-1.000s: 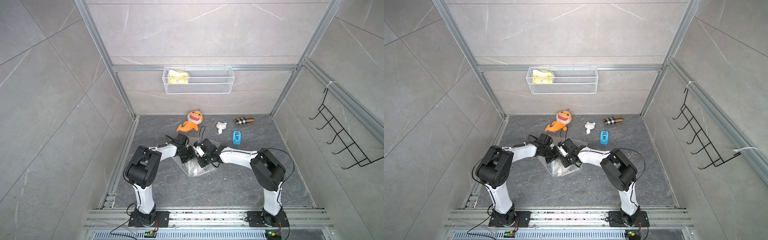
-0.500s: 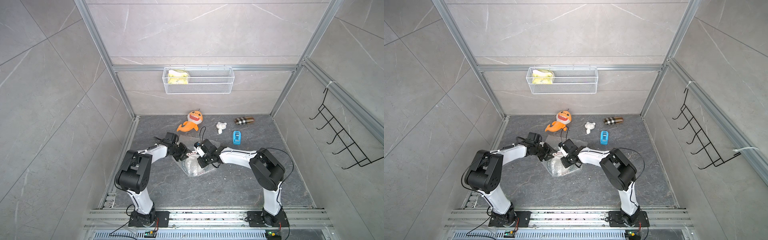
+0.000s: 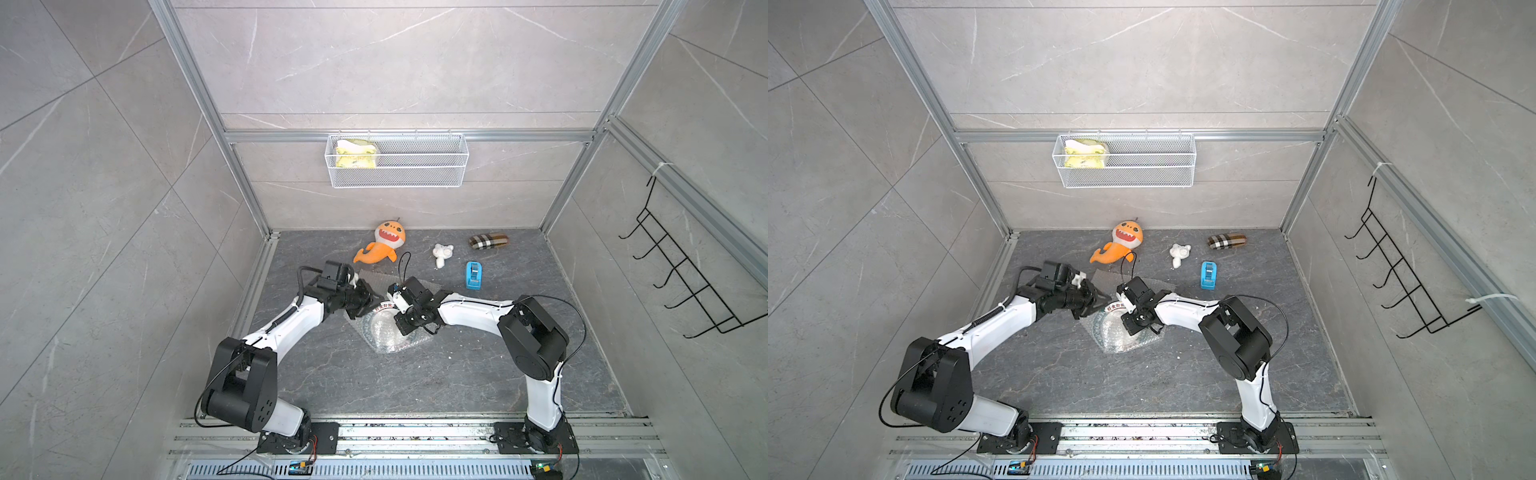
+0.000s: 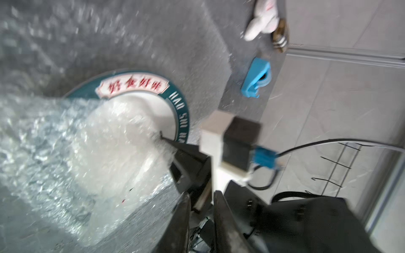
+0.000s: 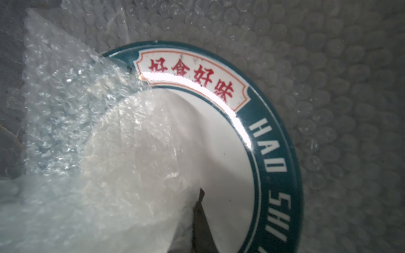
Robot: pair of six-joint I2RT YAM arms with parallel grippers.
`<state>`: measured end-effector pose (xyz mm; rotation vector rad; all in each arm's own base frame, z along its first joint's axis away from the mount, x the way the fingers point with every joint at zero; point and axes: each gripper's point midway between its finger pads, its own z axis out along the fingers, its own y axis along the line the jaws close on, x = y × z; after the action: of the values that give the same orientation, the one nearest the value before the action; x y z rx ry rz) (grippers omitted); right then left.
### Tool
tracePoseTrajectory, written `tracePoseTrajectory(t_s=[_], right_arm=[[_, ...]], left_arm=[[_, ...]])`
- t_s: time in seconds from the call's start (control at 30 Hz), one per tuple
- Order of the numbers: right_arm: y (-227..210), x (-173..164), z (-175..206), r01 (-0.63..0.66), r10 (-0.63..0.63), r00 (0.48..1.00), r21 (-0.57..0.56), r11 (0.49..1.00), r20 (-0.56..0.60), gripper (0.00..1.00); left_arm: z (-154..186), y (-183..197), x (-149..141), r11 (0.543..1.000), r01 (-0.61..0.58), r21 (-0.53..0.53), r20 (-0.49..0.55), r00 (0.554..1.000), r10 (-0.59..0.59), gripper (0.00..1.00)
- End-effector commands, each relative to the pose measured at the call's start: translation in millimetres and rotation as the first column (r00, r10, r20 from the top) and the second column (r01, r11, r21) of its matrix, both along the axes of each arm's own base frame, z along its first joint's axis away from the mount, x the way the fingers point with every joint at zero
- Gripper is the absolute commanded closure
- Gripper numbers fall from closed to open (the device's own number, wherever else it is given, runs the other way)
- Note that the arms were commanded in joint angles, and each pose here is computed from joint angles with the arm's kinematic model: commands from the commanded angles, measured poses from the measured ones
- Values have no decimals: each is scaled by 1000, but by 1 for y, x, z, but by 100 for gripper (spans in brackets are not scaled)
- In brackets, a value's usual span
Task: Wrap dinner plates in bubble wrap
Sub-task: Wrap the plate in the bubble wrap.
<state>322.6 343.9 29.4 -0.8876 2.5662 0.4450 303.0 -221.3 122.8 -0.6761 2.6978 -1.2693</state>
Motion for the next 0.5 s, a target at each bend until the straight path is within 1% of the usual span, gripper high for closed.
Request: tracePoseTrajectory(t_s=[0.0, 0.1, 0.2, 0.33, 0.47], right_arm=[[-2, -7, -8, -6, 4, 998, -27, 1000, -61, 95], [0, -7, -4, -16, 14, 998, -24, 1000, -63, 95], [2, -7, 2, -27, 26, 998, -16, 1000, -65, 95], [7, -5, 17, -42, 42, 998, 2, 999, -49, 95], [15, 0, 26, -65, 66, 997, 15, 998, -46, 94]], left_arm=[[-11, -1, -10, 1000, -14, -17, -35, 999, 14, 79], [-23, -14, -16, 999, 23, -36, -56, 998, -25, 78], [-37, -14, -19, 999, 25, -26, -80, 996, -27, 78], [-60, 2, -27, 996, 20, 82, -121, 993, -10, 79], [-76, 16, -30, 986, 6, 169, -132, 991, 16, 81]])
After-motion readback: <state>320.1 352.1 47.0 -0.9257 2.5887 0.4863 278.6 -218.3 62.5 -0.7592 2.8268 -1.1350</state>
